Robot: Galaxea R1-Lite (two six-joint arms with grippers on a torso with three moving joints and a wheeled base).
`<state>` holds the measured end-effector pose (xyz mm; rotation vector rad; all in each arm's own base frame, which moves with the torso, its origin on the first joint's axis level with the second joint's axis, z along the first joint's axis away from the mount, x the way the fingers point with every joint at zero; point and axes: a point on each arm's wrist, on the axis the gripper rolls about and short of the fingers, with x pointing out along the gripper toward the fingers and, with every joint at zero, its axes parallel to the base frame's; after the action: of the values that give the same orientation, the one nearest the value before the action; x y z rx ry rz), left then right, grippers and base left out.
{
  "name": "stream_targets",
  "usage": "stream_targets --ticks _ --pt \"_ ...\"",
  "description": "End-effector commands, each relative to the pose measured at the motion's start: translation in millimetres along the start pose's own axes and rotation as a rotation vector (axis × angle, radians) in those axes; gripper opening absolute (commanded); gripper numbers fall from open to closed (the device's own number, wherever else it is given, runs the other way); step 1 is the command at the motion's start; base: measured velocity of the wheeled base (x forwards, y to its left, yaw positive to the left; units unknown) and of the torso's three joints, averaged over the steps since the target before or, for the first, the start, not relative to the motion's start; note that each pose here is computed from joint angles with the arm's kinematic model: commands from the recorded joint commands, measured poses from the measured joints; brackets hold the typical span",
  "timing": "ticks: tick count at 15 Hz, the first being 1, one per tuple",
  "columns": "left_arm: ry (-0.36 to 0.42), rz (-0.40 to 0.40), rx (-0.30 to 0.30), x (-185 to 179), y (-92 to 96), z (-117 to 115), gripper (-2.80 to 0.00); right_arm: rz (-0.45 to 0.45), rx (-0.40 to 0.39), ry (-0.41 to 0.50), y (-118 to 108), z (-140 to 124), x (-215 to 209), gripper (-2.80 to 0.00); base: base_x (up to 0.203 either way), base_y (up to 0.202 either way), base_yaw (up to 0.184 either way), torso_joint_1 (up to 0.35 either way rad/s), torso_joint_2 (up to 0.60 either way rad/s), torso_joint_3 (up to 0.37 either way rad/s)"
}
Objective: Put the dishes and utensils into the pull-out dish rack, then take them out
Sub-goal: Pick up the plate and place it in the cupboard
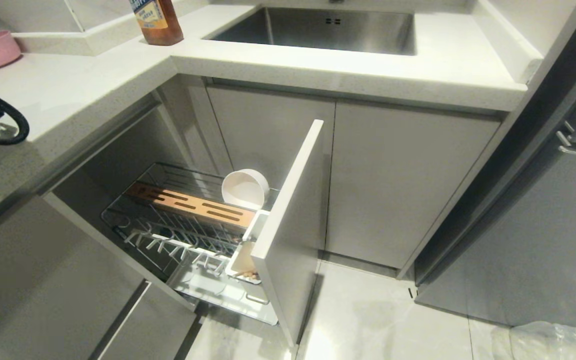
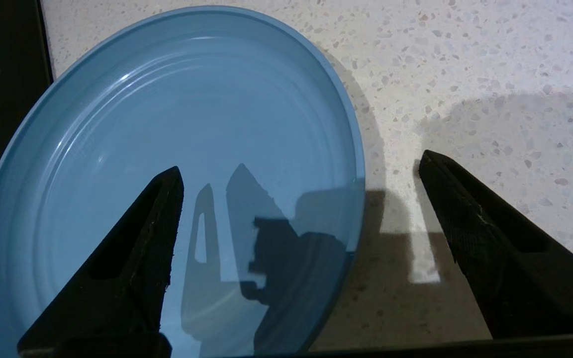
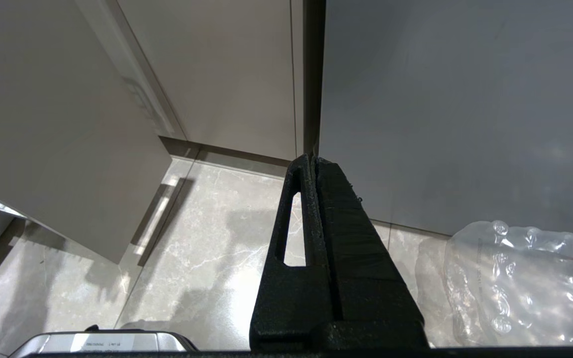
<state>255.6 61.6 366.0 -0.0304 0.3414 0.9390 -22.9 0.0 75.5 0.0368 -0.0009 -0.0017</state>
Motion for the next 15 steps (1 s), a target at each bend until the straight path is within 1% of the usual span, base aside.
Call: stream_targets --ticks 1,5,10,14,15 --pt "0.008 0.015 0.003 4 -0.6 0 0.00 0.000 0.000 0.001 0 0 0 -2.80 0.000 0.000 0.000 0.000 0.00 0.000" --pt "0.026 0.044 0.006 13 2.2 1 0.00 0.000 0.000 0.001 0 0 0 -2.80 0.000 0.000 0.000 0.000 0.00 0.000" --pt "0.045 0.046 0.023 20 -3.1 -3 0.00 0.000 0.000 0.001 0 0 0 -2.80 0.000 0.000 0.000 0.000 0.00 0.000" --pt "0.046 0.046 0.025 20 -3.5 -3 0.00 0.000 0.000 0.001 0 0 0 -2.80 0.000 0.000 0.000 0.000 0.00 0.000" --pt "0.046 0.046 0.025 20 -3.5 -3 -2.80 0.000 0.000 0.001 0 0 0 -2.80 0.000 0.000 0.000 0.000 0.00 0.000"
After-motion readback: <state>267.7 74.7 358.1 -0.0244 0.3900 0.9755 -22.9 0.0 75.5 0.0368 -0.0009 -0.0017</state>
